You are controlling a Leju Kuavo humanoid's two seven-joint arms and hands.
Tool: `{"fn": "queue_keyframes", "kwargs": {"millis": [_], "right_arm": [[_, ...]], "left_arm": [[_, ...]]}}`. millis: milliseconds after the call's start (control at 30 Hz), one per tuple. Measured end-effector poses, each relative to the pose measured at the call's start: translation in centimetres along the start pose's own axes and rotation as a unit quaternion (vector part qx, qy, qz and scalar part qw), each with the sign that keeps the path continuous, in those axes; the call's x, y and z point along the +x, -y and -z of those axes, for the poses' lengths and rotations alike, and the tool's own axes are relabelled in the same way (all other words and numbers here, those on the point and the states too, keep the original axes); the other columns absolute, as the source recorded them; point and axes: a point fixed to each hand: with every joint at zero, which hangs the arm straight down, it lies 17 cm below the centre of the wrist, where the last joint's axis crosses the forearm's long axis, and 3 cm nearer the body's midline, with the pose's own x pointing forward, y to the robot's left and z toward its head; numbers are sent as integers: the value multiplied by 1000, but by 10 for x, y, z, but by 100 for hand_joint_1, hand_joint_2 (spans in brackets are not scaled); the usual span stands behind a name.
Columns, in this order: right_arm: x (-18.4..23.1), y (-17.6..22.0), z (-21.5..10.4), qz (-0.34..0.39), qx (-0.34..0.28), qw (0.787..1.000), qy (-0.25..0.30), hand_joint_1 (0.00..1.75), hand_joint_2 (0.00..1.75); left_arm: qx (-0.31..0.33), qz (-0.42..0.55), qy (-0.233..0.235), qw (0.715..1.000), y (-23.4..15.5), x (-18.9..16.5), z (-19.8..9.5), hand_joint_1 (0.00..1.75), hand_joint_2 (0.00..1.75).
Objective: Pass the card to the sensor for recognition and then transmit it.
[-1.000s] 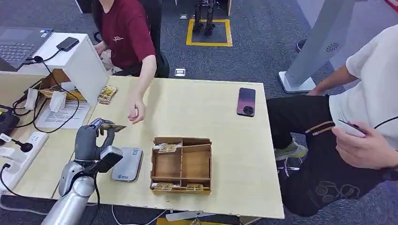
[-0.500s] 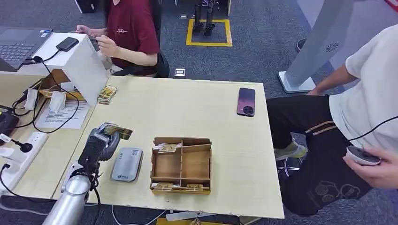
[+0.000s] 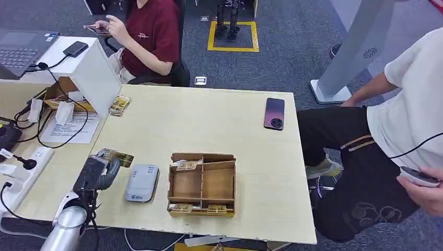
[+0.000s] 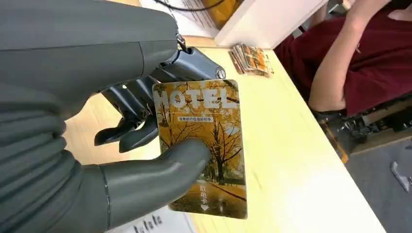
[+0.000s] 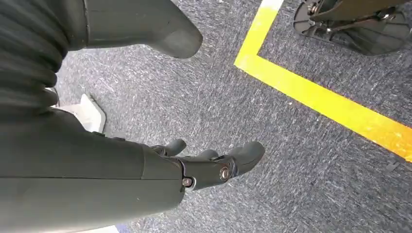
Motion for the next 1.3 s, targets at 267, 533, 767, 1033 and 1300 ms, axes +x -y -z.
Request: {"fn": "queue_keyframes", "kwargs": {"millis": [267, 533, 767, 1033, 1300], "right_arm": [[-2, 1, 0, 5, -4, 1000, -2, 0, 175], [-2, 3, 0, 8, -7, 1000, -3, 0, 175], [-3, 4, 0, 14, -10, 1000, -5, 0, 175], [-2, 2, 0, 13, -8, 1000, -5, 0, 175], [-2, 1, 0, 14, -8, 1000, -5, 0, 175]], "left_arm": [[-10, 39, -1, 999, -2, -11, -12, 175, 175], [-41, 36, 22, 998, 12, 4, -22, 175, 175], [-82, -3, 63, 995, 35, 40, -29, 175, 175], [-92, 5, 72, 993, 52, 56, -28, 175, 175], [-92, 10, 70, 993, 58, 57, -26, 175, 175]]}}
